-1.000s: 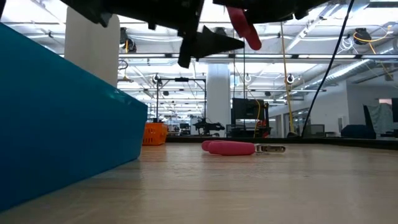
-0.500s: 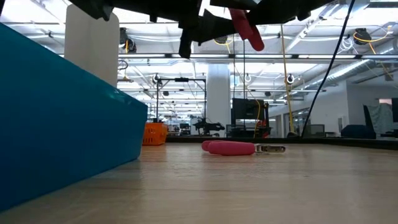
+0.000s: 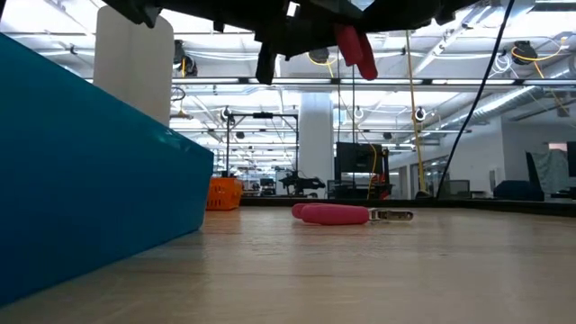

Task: Pick & Place School Supplies
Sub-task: Put the pink hole puncher into the blue bin

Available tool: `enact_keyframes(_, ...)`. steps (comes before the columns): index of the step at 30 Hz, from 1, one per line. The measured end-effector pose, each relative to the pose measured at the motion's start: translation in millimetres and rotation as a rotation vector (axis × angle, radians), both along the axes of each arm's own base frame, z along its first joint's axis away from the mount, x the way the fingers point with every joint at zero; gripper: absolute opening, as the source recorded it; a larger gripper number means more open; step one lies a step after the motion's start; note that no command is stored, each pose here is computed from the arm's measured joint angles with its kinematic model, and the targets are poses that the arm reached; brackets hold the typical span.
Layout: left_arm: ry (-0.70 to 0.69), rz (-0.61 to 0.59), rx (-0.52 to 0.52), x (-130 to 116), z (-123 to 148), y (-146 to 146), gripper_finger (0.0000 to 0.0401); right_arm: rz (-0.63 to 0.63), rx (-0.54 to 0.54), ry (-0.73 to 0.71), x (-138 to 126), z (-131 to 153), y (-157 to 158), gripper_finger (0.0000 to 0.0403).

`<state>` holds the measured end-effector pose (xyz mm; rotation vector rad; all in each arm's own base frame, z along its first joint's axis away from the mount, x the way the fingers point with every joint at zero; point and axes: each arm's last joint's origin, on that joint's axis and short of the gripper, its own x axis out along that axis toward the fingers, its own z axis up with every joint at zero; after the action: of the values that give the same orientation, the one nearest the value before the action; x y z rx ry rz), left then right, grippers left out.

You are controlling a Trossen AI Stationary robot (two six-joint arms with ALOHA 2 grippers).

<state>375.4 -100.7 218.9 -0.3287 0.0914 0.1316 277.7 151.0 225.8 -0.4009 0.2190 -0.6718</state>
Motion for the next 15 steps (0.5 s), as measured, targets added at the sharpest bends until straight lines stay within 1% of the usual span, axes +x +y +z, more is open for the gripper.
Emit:
enact_keyframes(4,0.023,-0.014,-0.009,-7,8,-3,0.0077,0.024,0.013,-0.014,-3,1,6,0.0082)
enact_keyframes(8,0.073,0.012,0.001,-20,22,-5,0.0089,0.043,0.017,-0.033,-10,8,13,0.0083)
enact_keyframes(10,0.102,0.004,0.014,-30,32,-9,0.0092,0.054,0.018,-0.034,-13,11,15,0.0082)
enact_keyframes(12,0.112,-0.038,0.012,-39,39,-16,0.0091,0.061,0.020,-0.037,-16,14,16,0.0082)
enact_keyframes(15,0.172,-0.133,-0.017,-56,45,-32,0.0081,0.060,0.023,-0.044,-18,16,17,0.0082)
